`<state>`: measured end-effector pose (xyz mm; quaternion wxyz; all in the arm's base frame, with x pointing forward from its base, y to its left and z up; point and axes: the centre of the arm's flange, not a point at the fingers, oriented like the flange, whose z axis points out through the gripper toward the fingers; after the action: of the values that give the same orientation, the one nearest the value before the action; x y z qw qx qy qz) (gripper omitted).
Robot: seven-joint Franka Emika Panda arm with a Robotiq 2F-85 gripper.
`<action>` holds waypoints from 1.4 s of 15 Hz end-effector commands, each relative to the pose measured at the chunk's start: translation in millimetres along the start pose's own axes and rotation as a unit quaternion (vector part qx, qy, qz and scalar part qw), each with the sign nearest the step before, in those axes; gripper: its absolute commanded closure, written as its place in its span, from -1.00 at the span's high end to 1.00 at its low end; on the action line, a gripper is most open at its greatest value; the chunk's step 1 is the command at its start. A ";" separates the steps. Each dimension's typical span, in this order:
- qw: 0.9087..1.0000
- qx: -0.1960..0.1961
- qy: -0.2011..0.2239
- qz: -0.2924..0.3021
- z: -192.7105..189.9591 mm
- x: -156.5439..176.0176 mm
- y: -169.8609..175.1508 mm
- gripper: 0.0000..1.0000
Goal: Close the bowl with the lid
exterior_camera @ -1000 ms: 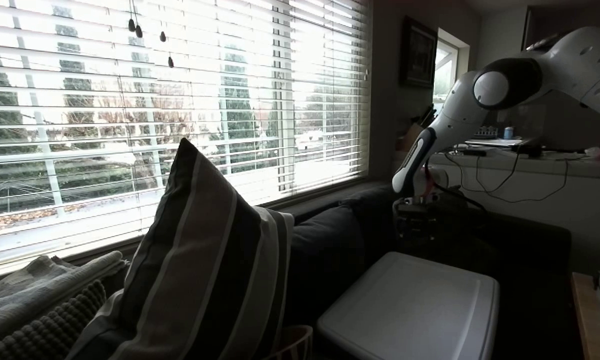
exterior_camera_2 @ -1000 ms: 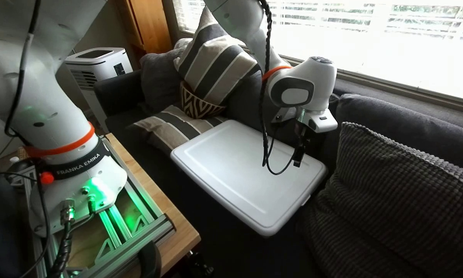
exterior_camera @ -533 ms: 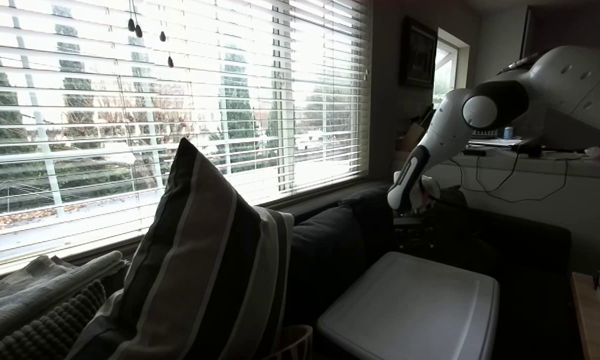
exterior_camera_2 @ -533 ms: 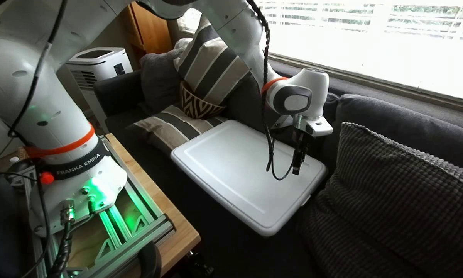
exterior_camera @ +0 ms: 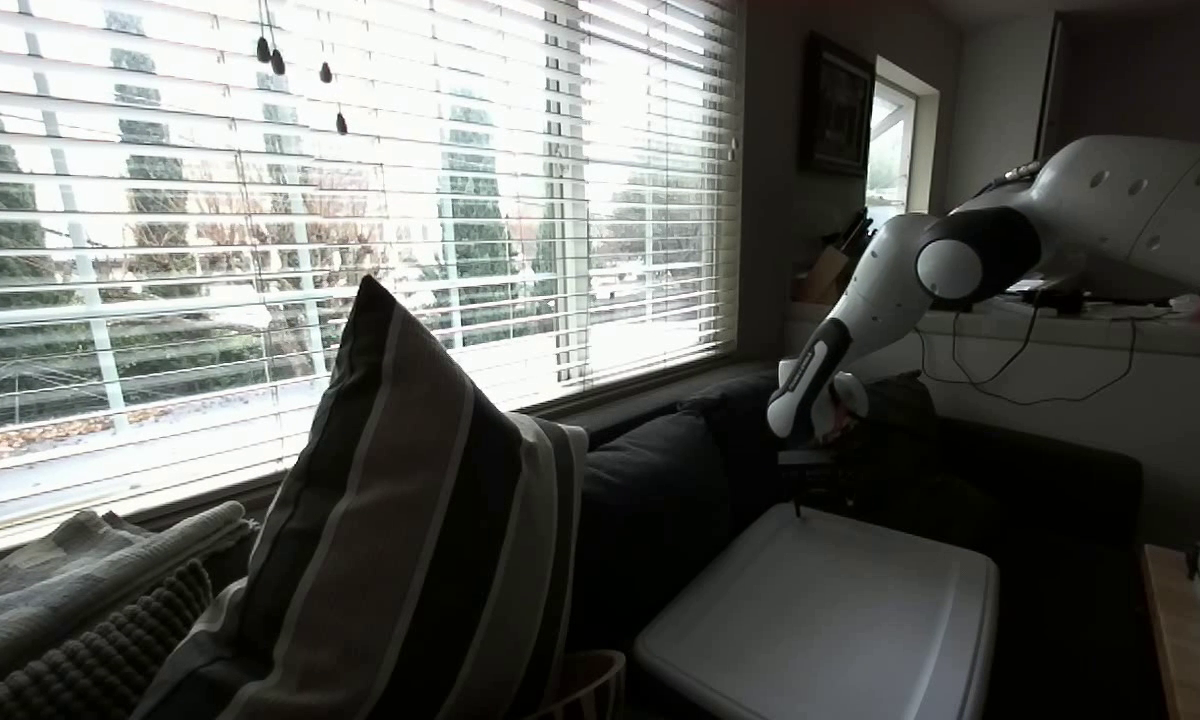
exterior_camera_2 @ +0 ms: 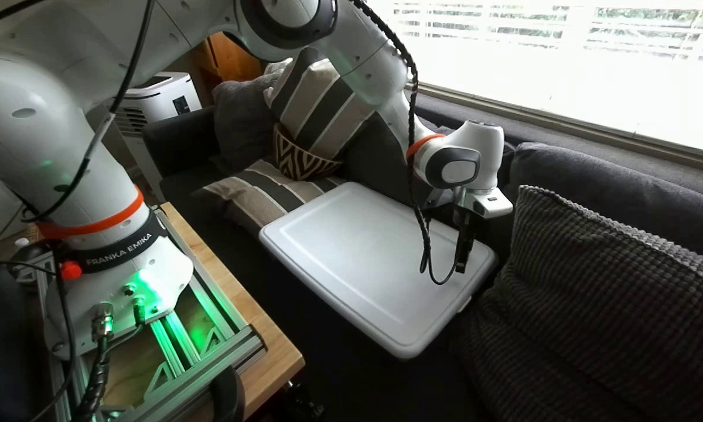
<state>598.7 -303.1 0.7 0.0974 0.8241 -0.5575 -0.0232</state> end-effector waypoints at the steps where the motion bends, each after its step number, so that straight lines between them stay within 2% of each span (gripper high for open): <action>1: 1.000 0.015 -0.003 -0.010 23.6 11.9 -14.9 1.00; 11: 0.999 0.041 -0.017 0.026 34.1 35.2 -9.9 1.00; 15: 0.996 0.072 -0.038 0.042 29.7 34.5 -17.5 1.00; 18: 0.994 0.076 -0.049 0.059 32.8 33.5 -25.2 1.00; 21: 0.991 0.077 -0.077 0.077 44.8 35.7 -28.0 1.00</action>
<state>620.3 -331.9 -16.0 0.0167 0.7964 -0.6044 -0.0123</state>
